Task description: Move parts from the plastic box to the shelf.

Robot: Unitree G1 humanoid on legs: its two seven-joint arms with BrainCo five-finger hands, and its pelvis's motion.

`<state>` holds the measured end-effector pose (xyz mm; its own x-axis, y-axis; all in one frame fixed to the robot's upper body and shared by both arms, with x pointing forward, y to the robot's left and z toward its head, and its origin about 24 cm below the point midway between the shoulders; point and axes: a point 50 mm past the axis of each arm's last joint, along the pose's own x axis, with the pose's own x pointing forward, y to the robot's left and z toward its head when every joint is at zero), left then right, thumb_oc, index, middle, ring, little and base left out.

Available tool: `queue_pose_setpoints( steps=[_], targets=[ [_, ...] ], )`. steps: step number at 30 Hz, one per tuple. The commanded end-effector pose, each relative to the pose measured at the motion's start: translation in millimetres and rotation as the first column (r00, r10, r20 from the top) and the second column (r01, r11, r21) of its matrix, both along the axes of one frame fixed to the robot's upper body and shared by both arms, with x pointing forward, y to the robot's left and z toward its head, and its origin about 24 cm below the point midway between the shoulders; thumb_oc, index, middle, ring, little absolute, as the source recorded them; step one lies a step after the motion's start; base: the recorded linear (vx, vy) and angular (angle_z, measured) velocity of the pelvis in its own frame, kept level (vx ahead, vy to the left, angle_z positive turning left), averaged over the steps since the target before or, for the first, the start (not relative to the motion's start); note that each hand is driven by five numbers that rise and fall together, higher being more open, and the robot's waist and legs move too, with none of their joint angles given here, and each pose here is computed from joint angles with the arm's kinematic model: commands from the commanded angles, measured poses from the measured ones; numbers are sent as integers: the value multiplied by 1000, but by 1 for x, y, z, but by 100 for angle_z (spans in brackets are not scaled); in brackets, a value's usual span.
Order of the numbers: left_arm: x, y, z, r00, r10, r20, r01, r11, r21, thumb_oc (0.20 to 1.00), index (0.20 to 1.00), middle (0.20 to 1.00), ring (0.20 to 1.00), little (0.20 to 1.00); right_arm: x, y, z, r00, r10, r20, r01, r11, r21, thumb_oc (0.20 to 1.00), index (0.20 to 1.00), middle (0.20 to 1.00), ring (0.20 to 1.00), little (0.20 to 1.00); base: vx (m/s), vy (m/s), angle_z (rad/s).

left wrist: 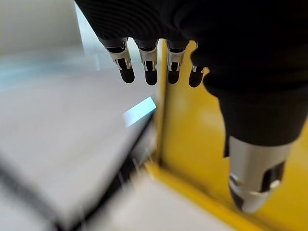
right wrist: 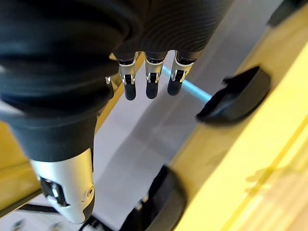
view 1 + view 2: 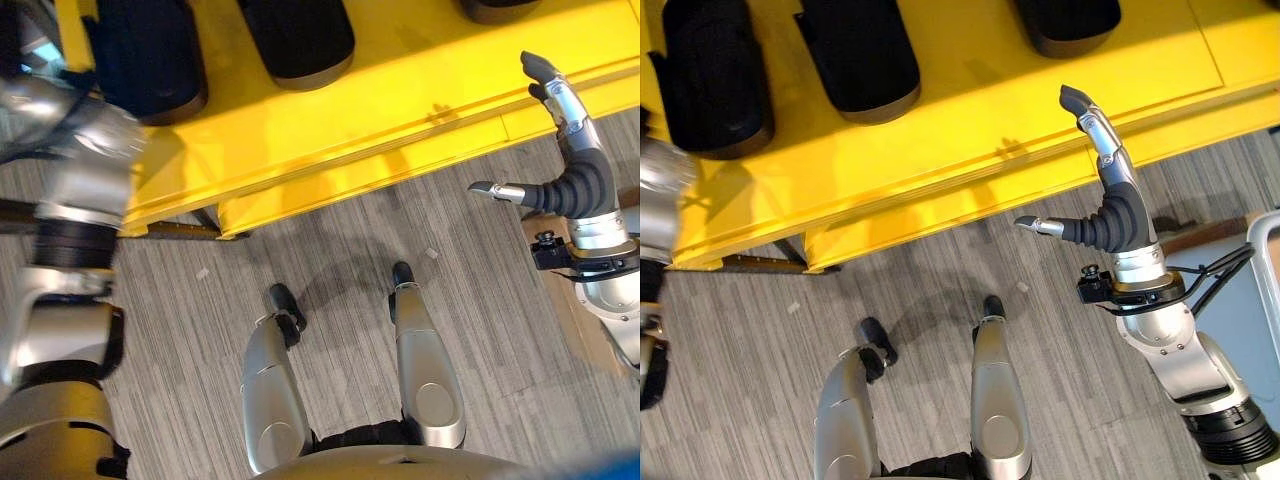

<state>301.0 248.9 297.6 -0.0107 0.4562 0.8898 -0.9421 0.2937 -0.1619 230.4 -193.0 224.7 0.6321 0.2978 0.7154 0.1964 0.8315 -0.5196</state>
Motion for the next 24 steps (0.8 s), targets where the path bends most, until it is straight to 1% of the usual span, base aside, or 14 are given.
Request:
queue_pose_setpoints(
  steps=[1, 2, 3, 6, 7, 9, 10, 13, 15, 16, 17, 18, 21, 24],
  targets=[
    [-13, -1, 18, 999, 46, -8, -42, 960, 276, 1000, 1000, 1000, 1000, 1000, -7, 2, 21, 986, -14, 167, 5, 999, 54, 1000, 1000, 1000, 1000, 1000, -37, -194, 30],
    [-14, -5, 16, 1000, 25, -19, -19, 958, 286, 1000, 1000, 1000, 1000, 1000, -6, 1, 20, 986, -19, 165, 9, 998, 58, 1000, 1000, 1000, 1000, 1000, -32, -157, 18],
    [-16, -21, 6, 996, -48, -81, 73, 939, 336, 1000, 1000, 1000, 1000, 1000, -6, 0, 18, 985, -41, 169, 29, 997, 73, 1000, 1000, 1000, 1000, 1000, -36, -198, 15],
    [-24, -51, -20, 953, -225, -200, 288, 880, 379, 1000, 1000, 1000, 1000, 1000, -3, -7, 9, 990, -97, 98, 82, 986, 146, 1000, 1000, 1000, 1000, 1000, -36, -216, 14],
    [-28, -58, -29, 926, -292, -240, 366, 849, 381, 1000, 1000, 1000, 1000, 1000, -2, -11, 5, 991, -110, 73, 95, 980, 177, 1000, 1000, 1000, 1000, 1000, -27, -207, 31],
    [-39, -72, -46, 881, -367, -299, 465, 787, 406, 1000, 1000, 1000, 1000, 1000, -2, -18, -4, 991, -129, 26, 119, 962, 244, 1000, 1000, 1000, 1000, 1000, -41, -228, 23],
    [-47, -81, -58, 825, -432, -363, 558, 724, 406, 1000, 1000, 1000, 1000, 1000, -4, -24, -10, 989, -145, 4, 138, 949, 284, 1000, 1000, 1000, 1000, 1000, -47, -258, 27],
    [-62, -94, -74, 770, -483, -418, 635, 644, 426, 1000, 1000, 1000, 1000, 1000, -4, -33, -19, 986, -154, -62, 166, 922, 349, 1000, 1000, 1000, 1000, 1000, -25, -179, 32],
    [-69, -95, -81, 741, -508, -440, 669, 619, 411, 1000, 1000, 1000, 1000, 1000, -3, -36, -24, 983, -161, -94, 184, 914, 360, 1000, 1000, 1000, 1000, 1000, -2, -155, 17],
    [-72, -96, -87, 707, -523, -476, 702, 599, 384, 1000, 1000, 1000, 1000, 1000, -1, -36, -30, 980, -164, -117, 195, 913, 359, 1000, 1000, 1000, 1000, 1000, 15, -166, 12],
    [-74, -95, -90, 691, -537, -484, 717, 593, 365, 1000, 1000, 1000, 1000, 1000, 1, -36, -32, 977, -168, -129, 203, 915, 349, 1000, 1000, 1000, 1000, 1000, 30, -154, 17],
    [-72, -91, -96, 646, -562, -516, 750, 593, 293, 1000, 1000, 1000, 1000, 1000, 4, -35, -36, 974, -177, -140, 214, 918, 333, 1000, 1000, 1000, 1000, 1000, 41, -100, 14],
    [-70, -87, -106, 610, -552, -569, 764, 599, 238, 1000, 1000, 1000, 1000, 1000, 8, -34, -41, 970, -182, -159, 224, 924, 310, 1000, 1000, 1000, 1000, 1000, 65, -63, 9],
    [-67, -83, -117, 552, -575, -604, 785, 601, 146, 1000, 1000, 1000, 1000, 1000, 10, -36, -43, 967, -184, -177, 232, 922, 310, 1000, 1000, 1000, 1000, 1000, 79, -59, 4]
  ],
)
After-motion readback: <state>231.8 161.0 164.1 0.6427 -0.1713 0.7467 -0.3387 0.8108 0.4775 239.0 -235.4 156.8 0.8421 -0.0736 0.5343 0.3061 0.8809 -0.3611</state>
